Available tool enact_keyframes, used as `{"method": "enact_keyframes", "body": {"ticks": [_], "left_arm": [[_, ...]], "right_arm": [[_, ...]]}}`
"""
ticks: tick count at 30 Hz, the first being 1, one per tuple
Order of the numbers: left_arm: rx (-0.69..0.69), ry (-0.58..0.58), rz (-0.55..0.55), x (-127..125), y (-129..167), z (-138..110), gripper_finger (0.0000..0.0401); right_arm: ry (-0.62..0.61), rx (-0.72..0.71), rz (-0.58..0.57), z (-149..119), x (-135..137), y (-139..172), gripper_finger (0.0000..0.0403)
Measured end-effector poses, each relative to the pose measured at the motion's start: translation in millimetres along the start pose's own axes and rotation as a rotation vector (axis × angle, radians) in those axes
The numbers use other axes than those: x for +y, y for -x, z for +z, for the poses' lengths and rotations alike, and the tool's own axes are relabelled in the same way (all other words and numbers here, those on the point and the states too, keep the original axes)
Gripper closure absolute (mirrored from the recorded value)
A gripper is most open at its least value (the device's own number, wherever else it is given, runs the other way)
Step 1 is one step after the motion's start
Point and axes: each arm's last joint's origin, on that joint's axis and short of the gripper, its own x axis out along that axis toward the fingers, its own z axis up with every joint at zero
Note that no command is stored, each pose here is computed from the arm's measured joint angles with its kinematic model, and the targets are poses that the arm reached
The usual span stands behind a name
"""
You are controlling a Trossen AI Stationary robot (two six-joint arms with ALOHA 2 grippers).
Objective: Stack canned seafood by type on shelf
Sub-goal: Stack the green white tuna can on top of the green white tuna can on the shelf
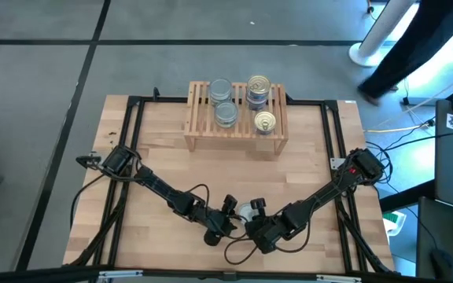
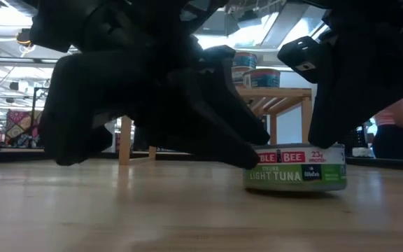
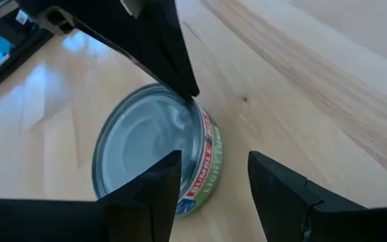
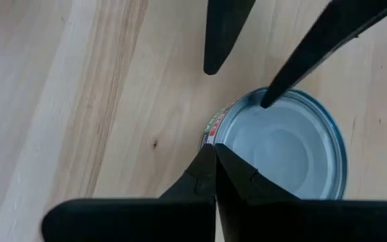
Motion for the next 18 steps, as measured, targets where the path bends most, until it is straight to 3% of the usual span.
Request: {"method": "enact_keyframes", "body": {"ticks": [10,18], "left_arm": [[0.021,-0.025,0.055,0.1,0.5,-0.1,0.0233],[0.024,0.084,0.078,0.4,0.7,-0.2,0.0232]], "right_arm": [[-0.002,0.001,0.005,0.0,0.1,0.1,0.0403],[-0.003,0.001,0.005,0.0,0.1,0.1,0.0403]]}}
